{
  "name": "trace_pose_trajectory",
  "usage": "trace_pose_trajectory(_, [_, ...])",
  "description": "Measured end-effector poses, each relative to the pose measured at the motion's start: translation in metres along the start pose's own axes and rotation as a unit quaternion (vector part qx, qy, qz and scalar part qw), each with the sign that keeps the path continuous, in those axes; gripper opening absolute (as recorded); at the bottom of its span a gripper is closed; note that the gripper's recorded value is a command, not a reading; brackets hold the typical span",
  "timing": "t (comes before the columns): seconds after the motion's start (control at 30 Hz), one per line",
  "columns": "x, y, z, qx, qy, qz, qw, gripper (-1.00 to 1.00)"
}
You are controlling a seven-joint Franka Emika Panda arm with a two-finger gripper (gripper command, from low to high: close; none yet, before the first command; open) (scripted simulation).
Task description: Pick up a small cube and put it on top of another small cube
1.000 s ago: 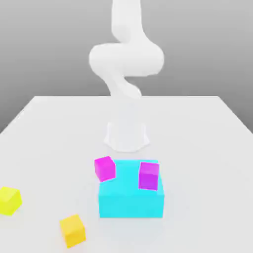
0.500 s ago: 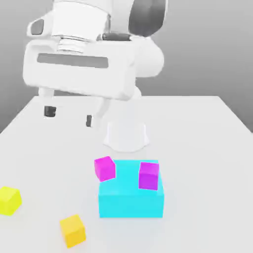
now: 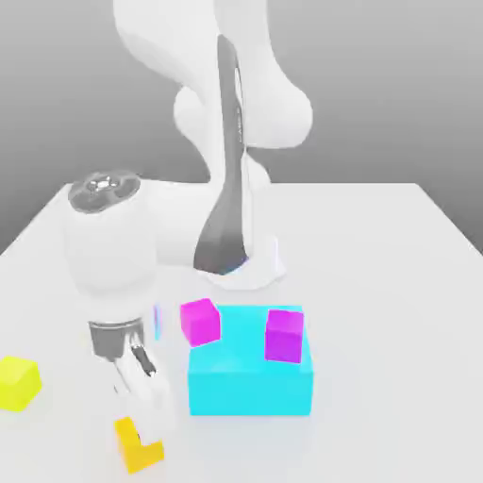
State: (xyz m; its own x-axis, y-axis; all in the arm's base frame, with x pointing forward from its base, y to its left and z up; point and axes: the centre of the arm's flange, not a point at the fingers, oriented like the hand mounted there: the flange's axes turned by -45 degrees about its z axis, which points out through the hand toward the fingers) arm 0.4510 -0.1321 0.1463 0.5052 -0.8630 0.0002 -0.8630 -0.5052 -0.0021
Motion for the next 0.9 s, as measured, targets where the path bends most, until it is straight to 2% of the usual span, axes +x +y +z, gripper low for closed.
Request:
trace_pose_trajectory(0.03, [-0.001,0.001,0.012,0.0,0.0,0.0,1.0,-1.0])
trace_pose_trajectory(0.27, [-0.001,0.001,0.014,0.0,0.0,0.0,1.0,-1.0])
trace_pose_trajectory(0.43, [0.002,0.003,-0.039,-0.001,0.001,0.004,1.0,-1.0])
trace_pose_trajectory(0.63, [0.097,0.133,-0.084,-0.004,0.002,0.19,0.982,-1.0])
trace_pose_trajectory(0.7, [0.118,0.174,-0.078,-0.001,0.001,0.241,0.97,-1.0])
trace_pose_trajectory(0.77, [0.123,0.185,-0.056,-0.001,0.001,0.255,0.967,-1.0])
trace_pose_trajectory(0.8, [0.123,0.187,-0.043,-0.001,0.001,0.258,0.966,1.0])
trace_pose_trajectory(0.9, [0.123,0.187,-0.043,-0.001,0.001,0.257,0.966,1.0])
